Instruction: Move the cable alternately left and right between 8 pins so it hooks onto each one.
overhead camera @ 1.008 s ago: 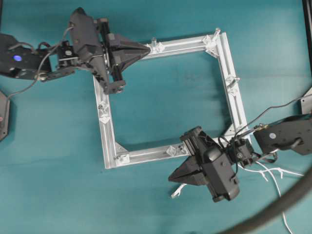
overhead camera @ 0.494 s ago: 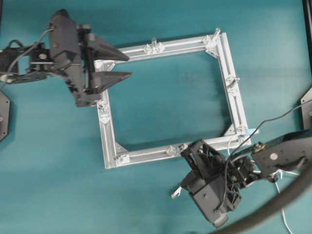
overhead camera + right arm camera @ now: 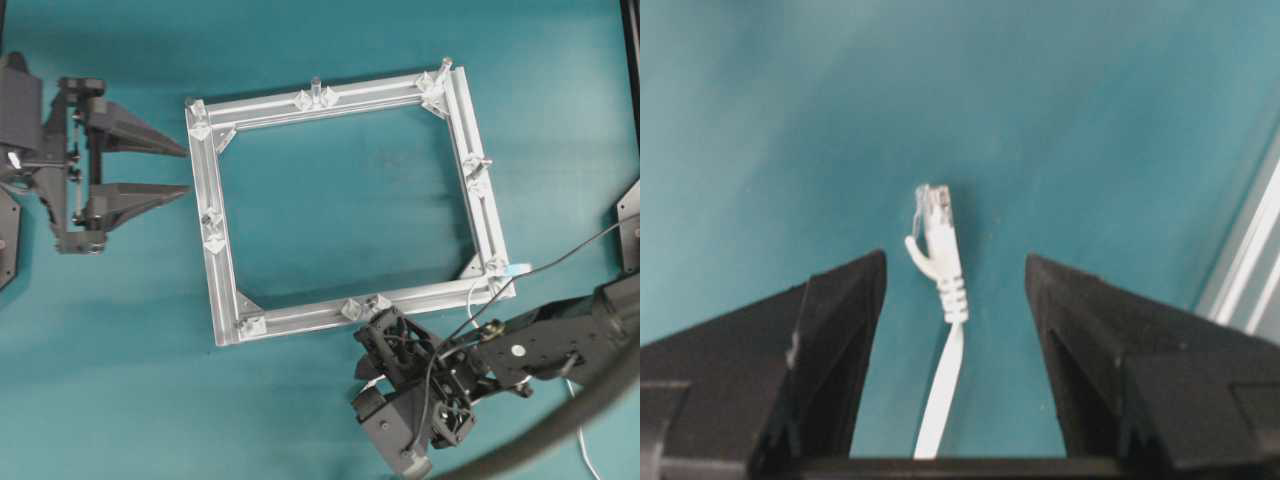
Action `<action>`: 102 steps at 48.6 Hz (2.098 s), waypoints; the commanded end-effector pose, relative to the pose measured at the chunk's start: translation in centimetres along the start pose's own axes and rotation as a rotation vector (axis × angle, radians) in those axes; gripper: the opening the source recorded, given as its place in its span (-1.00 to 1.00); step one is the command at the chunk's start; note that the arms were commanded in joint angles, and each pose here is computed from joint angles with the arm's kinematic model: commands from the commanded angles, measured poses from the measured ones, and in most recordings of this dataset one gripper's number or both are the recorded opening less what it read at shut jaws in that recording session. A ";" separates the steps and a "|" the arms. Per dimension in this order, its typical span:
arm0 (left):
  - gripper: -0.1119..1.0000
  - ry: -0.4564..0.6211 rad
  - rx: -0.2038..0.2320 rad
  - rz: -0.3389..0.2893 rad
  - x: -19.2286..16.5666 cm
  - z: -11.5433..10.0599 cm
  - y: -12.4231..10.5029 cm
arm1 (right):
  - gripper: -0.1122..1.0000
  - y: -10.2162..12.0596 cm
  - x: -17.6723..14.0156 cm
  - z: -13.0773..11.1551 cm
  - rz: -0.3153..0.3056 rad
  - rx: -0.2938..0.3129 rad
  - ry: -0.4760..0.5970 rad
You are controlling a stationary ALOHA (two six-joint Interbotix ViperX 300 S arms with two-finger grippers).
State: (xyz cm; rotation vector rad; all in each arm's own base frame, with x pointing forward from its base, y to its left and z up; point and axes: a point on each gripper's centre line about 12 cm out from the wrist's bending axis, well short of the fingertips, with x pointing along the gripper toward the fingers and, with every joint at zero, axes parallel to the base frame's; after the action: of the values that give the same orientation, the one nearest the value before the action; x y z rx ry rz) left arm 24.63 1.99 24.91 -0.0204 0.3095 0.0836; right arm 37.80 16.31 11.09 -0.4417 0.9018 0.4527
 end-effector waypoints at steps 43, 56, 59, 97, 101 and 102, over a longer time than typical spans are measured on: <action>0.33 -0.025 -0.007 -0.006 -2.2 -0.9 -0.1 | -0.52 0.2 1.5 0.3 0.004 -0.004 0.039; 0.33 -0.014 -0.006 -0.007 -2.2 -1.1 -0.1 | -0.52 -0.7 -2.8 1.2 -0.026 0.221 0.032; 0.33 -0.002 -0.006 -0.007 -2.2 -1.4 -0.1 | -0.52 -0.9 -4.1 1.1 -0.033 0.315 0.033; 0.33 0.042 0.005 -0.033 -2.3 -2.5 -0.7 | -0.52 -10.7 -7.4 -1.3 -0.481 1.165 0.056; 0.33 0.043 0.007 -0.043 -2.3 -2.5 -0.9 | -0.52 -12.2 -6.9 -0.9 -0.489 1.209 0.048; 0.33 0.043 0.008 -0.044 -2.3 -2.5 -1.0 | -0.52 -12.5 -6.7 -0.8 -0.489 1.220 0.048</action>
State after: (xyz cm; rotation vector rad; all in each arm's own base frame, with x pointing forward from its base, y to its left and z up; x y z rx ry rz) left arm 21.57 1.03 22.95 -0.0192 0.3602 0.0492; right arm 38.92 5.05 16.98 0.4070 0.9598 -0.5691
